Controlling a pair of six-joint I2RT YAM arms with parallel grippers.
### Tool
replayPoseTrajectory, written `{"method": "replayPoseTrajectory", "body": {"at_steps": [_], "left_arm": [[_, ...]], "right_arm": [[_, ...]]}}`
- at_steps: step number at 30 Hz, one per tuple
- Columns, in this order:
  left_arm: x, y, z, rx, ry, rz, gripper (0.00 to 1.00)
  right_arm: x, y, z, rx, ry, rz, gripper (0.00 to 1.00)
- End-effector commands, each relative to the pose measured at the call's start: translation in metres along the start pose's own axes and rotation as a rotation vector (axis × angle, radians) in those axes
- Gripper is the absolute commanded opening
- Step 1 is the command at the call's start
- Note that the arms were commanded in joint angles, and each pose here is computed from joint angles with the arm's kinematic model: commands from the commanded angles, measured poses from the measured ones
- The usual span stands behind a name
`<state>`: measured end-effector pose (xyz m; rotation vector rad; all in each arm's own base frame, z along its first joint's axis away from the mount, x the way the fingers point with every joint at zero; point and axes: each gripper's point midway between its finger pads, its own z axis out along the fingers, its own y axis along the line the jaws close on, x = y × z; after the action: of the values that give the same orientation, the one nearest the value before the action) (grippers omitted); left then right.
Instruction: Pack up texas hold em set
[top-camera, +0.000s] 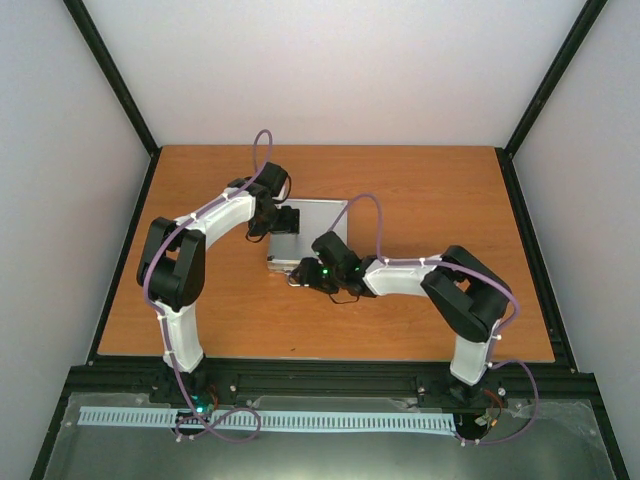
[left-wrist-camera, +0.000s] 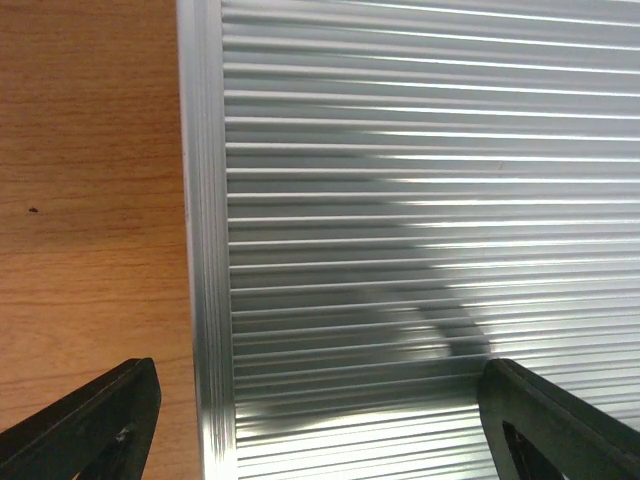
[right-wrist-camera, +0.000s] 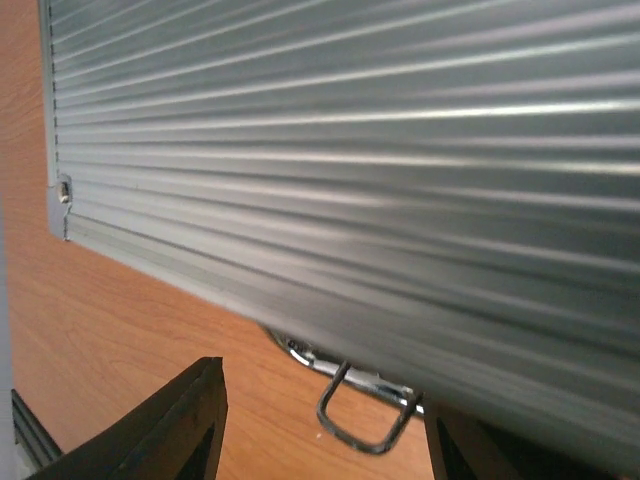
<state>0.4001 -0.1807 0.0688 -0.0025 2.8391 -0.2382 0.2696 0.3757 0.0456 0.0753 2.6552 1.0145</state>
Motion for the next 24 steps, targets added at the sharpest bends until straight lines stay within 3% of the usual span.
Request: {"method": "replayPoseTrajectory", "body": {"at_steps": [1, 24], "left_arm": [[0.039, 0.024, 0.031, -0.100, 0.149, 0.019, 0.90], [0.040, 0.023, 0.032, -0.093, 0.152, 0.019, 0.90]], "right_arm": [[0.006, 0.017, -0.018, -0.075, 0.029, 0.043, 0.55], [-0.028, 0.016, -0.004, -0.078, -0.037, 0.060, 0.54]]}}
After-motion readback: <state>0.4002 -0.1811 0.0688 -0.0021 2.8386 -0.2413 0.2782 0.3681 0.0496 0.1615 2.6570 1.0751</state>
